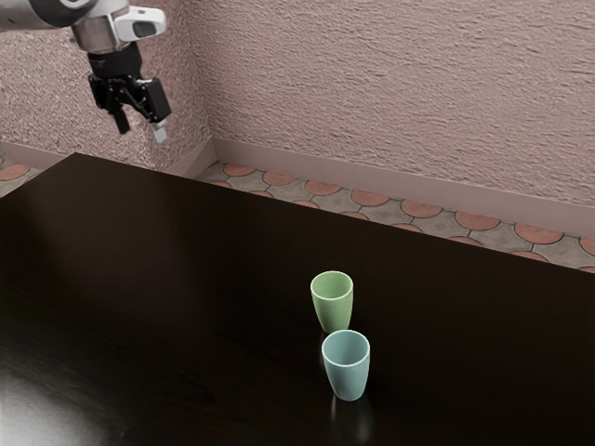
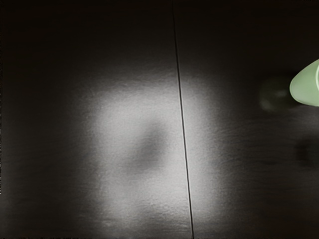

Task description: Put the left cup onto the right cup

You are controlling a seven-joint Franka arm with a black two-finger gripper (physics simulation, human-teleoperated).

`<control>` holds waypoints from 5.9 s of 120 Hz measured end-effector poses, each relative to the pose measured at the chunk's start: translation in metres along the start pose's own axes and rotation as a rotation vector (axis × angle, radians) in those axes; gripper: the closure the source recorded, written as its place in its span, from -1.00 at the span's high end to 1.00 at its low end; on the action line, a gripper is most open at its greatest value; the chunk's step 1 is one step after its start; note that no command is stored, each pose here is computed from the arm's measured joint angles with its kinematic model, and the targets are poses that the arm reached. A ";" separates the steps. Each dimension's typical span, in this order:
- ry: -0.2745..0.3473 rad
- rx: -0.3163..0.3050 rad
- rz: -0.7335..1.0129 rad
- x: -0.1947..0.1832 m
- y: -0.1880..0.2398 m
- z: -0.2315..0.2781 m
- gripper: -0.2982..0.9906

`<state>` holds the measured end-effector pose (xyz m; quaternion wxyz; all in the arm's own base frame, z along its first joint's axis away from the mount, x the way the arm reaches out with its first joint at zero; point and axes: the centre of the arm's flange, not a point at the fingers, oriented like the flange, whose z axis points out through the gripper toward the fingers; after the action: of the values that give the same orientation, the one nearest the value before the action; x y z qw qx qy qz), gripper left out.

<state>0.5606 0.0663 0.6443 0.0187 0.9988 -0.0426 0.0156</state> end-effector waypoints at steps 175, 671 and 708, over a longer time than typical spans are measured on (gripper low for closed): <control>-0.066 0.045 -0.025 0.080 -0.020 0.092 0.51; -0.152 0.043 -0.021 0.095 0.225 0.278 0.51; -0.155 0.048 -0.028 0.103 0.224 0.290 0.51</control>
<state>0.6525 -0.1771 0.3659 -0.0082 0.9977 -0.0294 -0.0609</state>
